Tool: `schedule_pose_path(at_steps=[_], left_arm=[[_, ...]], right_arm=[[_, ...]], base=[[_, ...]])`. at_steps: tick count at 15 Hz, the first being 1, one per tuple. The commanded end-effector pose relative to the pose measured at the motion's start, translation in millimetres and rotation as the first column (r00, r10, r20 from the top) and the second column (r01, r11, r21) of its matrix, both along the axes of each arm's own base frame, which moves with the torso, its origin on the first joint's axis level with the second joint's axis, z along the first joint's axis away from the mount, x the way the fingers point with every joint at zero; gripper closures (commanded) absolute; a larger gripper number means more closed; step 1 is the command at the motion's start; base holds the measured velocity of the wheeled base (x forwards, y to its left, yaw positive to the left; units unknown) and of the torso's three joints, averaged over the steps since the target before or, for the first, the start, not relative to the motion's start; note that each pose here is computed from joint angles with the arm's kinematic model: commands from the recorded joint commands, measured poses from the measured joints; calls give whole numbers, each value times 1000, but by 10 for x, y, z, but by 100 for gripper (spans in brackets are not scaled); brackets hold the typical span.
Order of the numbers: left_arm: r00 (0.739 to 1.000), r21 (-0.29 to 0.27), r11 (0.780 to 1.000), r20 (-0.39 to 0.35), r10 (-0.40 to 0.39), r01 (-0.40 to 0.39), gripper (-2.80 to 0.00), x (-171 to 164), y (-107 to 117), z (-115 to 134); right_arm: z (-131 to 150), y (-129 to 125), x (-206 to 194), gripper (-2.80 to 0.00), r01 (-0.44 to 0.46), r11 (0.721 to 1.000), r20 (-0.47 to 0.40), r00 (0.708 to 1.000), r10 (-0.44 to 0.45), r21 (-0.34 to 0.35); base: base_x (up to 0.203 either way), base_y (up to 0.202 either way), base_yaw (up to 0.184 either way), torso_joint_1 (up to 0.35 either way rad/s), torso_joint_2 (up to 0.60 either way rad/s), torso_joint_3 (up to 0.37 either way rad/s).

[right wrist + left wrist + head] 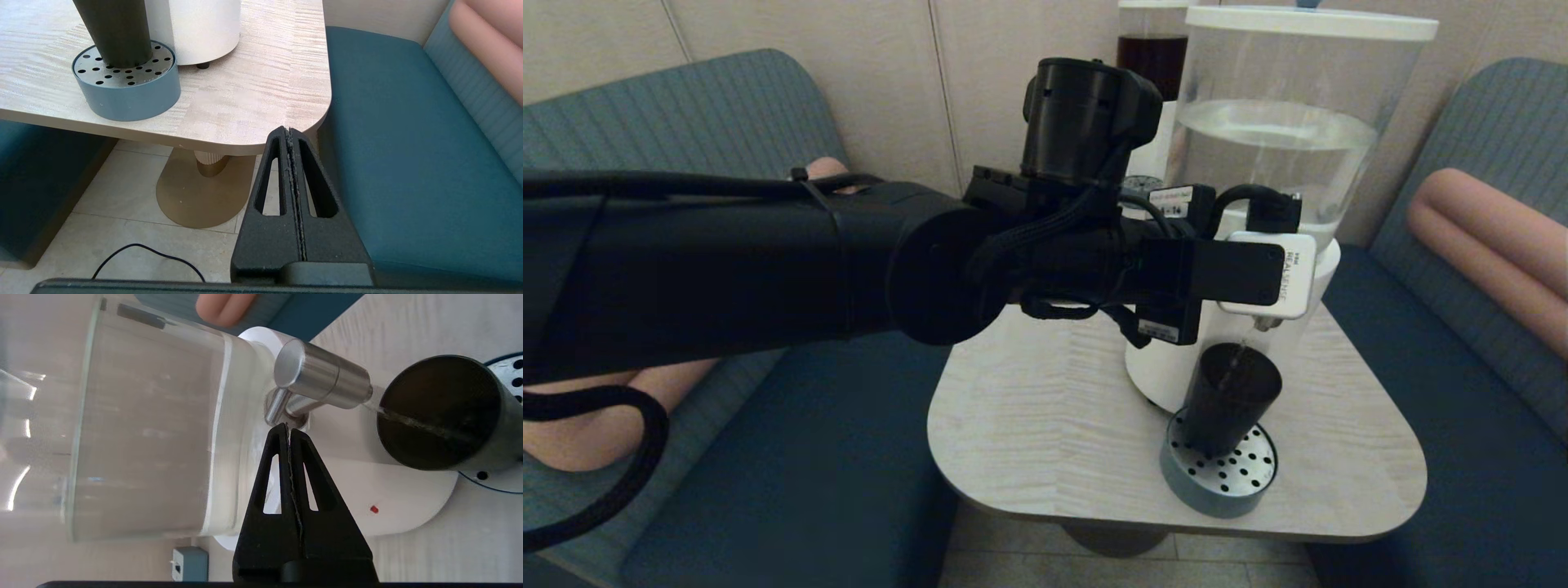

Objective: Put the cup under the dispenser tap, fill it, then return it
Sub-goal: Turn off the faucet

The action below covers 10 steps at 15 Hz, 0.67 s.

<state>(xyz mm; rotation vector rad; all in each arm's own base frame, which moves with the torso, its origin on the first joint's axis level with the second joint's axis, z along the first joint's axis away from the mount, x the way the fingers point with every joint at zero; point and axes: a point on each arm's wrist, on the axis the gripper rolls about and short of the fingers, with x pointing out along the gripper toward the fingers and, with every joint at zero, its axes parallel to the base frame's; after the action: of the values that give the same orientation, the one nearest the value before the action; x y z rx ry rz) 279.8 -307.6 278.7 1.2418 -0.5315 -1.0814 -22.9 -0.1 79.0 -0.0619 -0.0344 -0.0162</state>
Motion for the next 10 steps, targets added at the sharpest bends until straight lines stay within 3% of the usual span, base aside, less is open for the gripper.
schedule_pose_path(at_steps=[1,10], left_arm=[[1000,6,1000,5,-3,3,0,33,-36,-38],[1000,4,1000,15,-4,4,0,72,-77,-50]], right_arm=[[-41,0,12,0,0,1000,-15,1000,0,-1],[-40,0,12,0,0,1000,-14,1000,0,-1]], base=[[0,0,0,0,0,0],[0,0,0,0,0,0]])
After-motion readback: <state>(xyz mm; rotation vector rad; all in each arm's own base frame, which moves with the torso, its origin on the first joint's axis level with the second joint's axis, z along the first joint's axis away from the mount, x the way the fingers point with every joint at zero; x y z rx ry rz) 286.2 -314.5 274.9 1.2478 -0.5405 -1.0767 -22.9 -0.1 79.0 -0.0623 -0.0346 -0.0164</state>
